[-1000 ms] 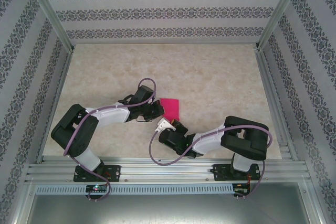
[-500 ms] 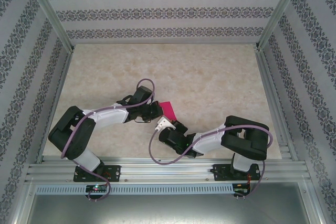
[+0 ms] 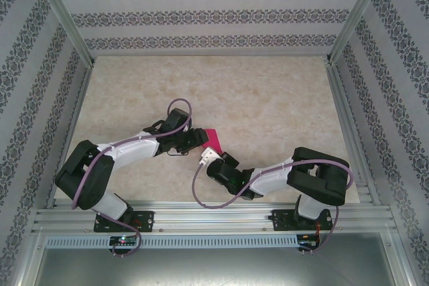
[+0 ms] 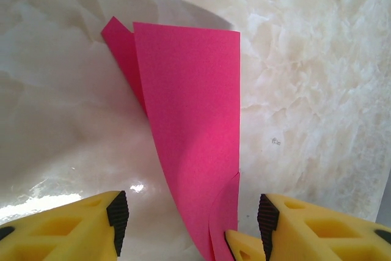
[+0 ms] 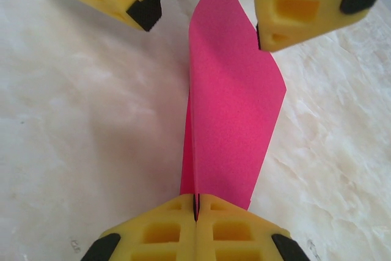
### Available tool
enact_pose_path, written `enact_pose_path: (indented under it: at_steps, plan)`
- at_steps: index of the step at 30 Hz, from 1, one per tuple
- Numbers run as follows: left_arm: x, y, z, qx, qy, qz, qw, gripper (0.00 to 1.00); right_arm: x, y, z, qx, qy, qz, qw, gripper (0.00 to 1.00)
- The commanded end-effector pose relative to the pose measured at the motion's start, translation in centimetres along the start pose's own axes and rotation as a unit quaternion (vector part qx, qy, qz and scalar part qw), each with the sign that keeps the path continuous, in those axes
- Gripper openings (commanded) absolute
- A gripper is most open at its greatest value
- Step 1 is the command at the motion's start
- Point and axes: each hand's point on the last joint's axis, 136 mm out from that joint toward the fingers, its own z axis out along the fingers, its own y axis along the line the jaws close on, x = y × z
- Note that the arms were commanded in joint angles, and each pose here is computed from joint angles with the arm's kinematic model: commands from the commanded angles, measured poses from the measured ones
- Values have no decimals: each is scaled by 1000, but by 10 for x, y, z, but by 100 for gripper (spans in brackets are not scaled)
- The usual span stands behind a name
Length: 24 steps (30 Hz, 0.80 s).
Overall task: Fold a paper plane with a square sheet of paper (pick it up from the middle)
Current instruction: Fold the wing for the fifth time at the center of the table.
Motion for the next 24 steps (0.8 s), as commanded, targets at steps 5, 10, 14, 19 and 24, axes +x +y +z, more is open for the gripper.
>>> enact_pose_path:
  at_steps: [5, 10, 14, 19, 24]
  plan:
    - [-3, 9, 10, -26, 15, -11, 999, 54, -2, 7, -1, -24, -22, 3, 999, 0]
    - [-3, 11, 16, -32, 19, -15, 999, 40, -1, 12, -3, -40, -27, 1, 999, 2]
    - [-3, 13, 16, -39, 21, -14, 999, 19, 0, 11, -3, -40, -27, -2, 999, 5]
    - [-4, 14, 12, -47, 18, -11, 999, 4, 5, 9, -3, -31, -21, -11, 999, 12]
    - [-2, 12, 11, -44, 23, -10, 999, 1, 7, 8, 0, -23, -16, -20, 999, 18]
